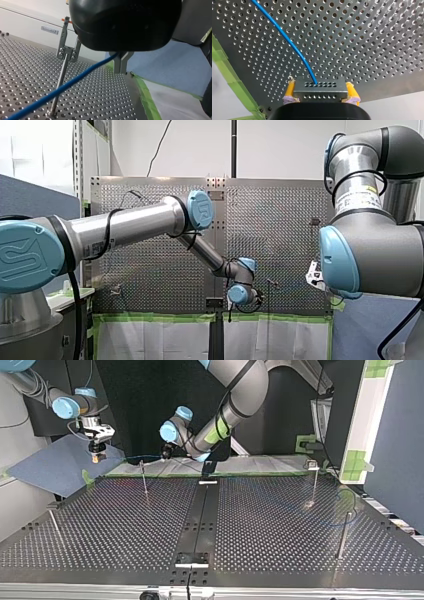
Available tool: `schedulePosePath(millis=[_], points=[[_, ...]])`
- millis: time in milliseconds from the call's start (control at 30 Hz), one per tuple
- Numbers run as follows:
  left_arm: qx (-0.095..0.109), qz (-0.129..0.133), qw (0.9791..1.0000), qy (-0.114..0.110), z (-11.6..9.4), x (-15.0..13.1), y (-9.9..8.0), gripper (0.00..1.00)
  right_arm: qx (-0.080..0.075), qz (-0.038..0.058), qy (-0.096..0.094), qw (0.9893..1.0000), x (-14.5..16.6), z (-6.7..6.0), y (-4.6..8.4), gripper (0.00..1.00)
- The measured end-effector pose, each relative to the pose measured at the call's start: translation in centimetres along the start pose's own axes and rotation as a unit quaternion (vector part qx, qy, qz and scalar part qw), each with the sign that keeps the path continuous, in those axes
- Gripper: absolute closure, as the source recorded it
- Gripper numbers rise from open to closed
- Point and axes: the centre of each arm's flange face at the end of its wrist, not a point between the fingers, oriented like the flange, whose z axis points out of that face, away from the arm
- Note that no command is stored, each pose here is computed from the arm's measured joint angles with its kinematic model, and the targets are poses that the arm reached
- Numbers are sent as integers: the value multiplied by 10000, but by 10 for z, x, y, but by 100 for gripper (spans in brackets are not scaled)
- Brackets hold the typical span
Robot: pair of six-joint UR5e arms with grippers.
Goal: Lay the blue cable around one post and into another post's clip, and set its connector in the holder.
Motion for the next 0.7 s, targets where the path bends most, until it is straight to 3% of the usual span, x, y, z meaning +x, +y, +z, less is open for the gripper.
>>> schedulePosePath(millis=[367,700], points=[[-41,103,9999,52,-2,-3,0,100,10,3,-3,10000,1,2,0,100],[1,523,9986,-61,-20,-27,-25,100,4,10,-10,10000,1,2,0,100]])
